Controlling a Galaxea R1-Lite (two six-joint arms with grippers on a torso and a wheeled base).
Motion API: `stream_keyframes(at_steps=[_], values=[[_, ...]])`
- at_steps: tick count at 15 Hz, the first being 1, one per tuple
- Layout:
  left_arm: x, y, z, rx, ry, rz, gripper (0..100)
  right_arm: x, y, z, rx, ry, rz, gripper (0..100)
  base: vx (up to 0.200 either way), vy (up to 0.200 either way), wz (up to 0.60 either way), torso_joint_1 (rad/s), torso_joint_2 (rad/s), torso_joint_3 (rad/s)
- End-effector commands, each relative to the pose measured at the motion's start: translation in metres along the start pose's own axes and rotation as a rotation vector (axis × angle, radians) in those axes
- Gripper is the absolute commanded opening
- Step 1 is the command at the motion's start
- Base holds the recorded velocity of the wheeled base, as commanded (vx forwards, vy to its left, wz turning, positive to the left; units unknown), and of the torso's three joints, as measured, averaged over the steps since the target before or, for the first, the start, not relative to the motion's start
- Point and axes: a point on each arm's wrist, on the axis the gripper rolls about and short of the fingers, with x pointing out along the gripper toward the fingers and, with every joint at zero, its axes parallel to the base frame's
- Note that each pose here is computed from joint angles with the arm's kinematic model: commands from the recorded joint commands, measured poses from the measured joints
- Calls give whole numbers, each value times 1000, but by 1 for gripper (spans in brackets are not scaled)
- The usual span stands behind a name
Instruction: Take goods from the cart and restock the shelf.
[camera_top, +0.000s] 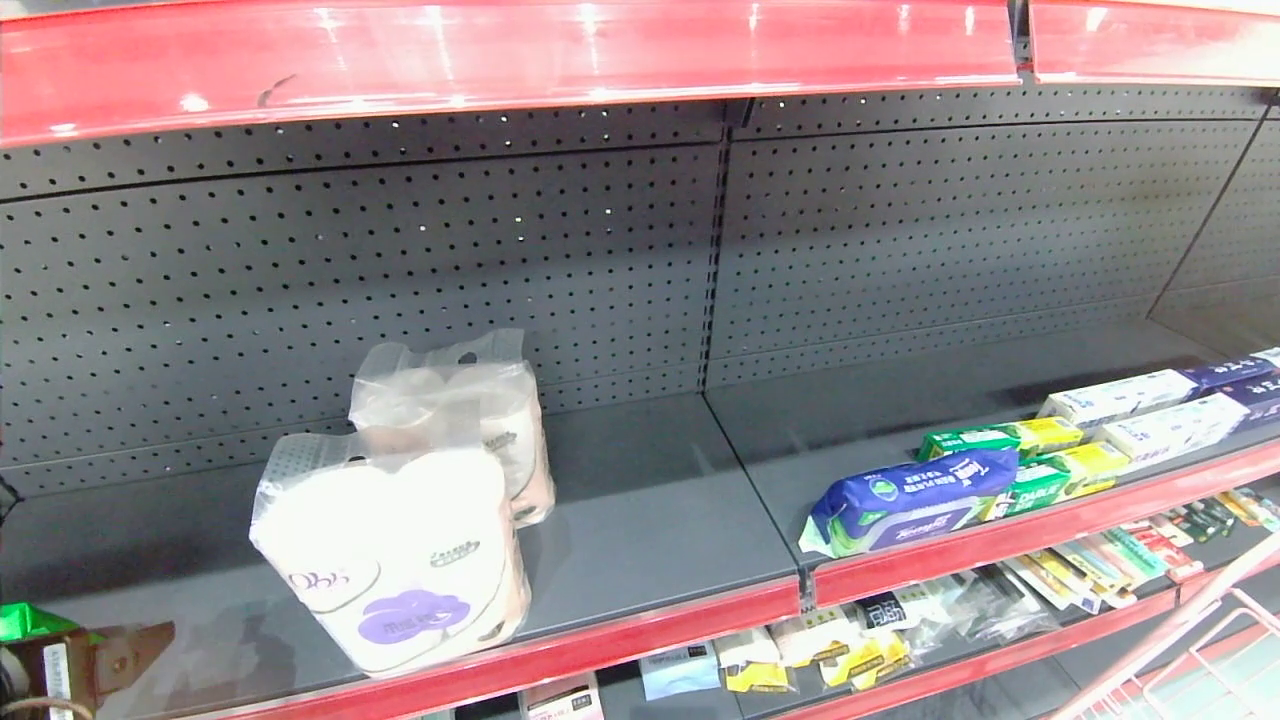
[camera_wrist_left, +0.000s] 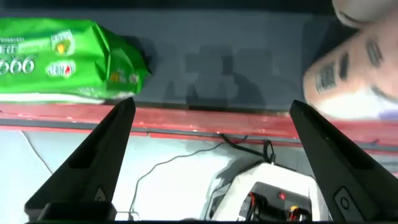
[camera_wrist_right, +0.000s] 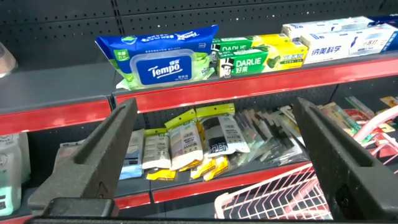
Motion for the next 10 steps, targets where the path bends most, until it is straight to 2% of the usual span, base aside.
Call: stream_keyframes(at_steps=[1,2,4,8,10], values=[[21,-2,4,5,79,21,100,0,0,0,0,1,1,100,0,0,0,0,0,0],[32,-5,7,17,117,22,100,0,0,0,0,1,1,100,0,0,0,0,0,0],[44,-7,10,26,151,24,100,0,0,0,0,1,1,100,0,0,0,0,0,0],[68,-12,14,26,166,27,100,0,0,0,0,1,1,100,0,0,0,0,0,0],[73,-13,13,36,195,27,100,0,0,0,0,1,0,100,0,0,0,0,0,0]])
